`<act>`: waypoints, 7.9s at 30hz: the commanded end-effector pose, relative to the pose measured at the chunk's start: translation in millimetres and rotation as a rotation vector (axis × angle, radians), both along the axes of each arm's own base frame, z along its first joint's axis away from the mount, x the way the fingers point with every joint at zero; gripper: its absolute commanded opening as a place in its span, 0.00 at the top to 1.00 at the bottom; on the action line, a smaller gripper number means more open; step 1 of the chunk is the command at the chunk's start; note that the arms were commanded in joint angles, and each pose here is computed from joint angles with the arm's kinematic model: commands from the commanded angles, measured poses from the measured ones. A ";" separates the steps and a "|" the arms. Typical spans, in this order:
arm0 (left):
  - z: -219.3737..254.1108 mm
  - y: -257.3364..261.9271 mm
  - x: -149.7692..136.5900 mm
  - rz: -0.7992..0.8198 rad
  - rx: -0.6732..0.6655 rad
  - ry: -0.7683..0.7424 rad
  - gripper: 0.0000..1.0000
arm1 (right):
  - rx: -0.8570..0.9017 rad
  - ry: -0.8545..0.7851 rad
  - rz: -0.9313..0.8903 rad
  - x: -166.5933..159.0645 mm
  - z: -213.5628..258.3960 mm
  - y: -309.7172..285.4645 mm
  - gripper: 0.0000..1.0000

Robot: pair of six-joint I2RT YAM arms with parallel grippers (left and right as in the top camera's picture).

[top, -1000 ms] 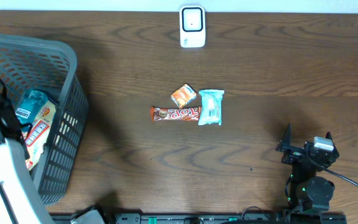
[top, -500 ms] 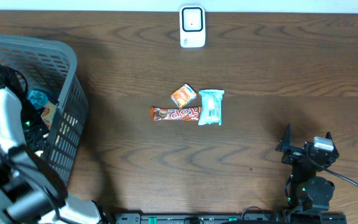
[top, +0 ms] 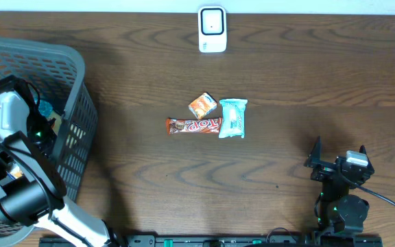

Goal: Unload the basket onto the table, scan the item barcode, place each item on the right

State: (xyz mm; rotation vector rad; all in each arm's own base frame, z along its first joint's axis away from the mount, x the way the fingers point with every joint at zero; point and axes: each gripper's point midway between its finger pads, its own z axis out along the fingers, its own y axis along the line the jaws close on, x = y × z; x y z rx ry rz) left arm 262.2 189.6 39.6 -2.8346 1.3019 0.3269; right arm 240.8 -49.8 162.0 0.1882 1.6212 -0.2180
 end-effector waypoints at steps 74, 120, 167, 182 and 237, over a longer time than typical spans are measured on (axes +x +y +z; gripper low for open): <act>-47.2 -55.4 58.7 -0.147 -0.267 -0.173 0.68 | -0.015 0.004 0.000 -0.1 -1.1 -0.4 0.01; 280.9 -159.4 43.8 -0.698 0.346 -0.943 0.93 | -0.015 0.004 0.000 -0.1 -1.1 -0.4 0.01; 3.3 -604.7 107.9 -2.813 0.497 -0.811 0.90 | -0.015 0.004 0.000 -0.1 -1.1 -0.4 0.01; 57.9 -612.1 100.6 -2.802 0.504 -0.962 0.26 | -0.015 0.004 0.000 -0.1 -1.1 -0.4 0.01; 221.0 -3.4 -24.0 -0.153 0.582 -0.433 0.02 | -0.015 0.004 0.000 -0.1 -1.1 -0.4 0.01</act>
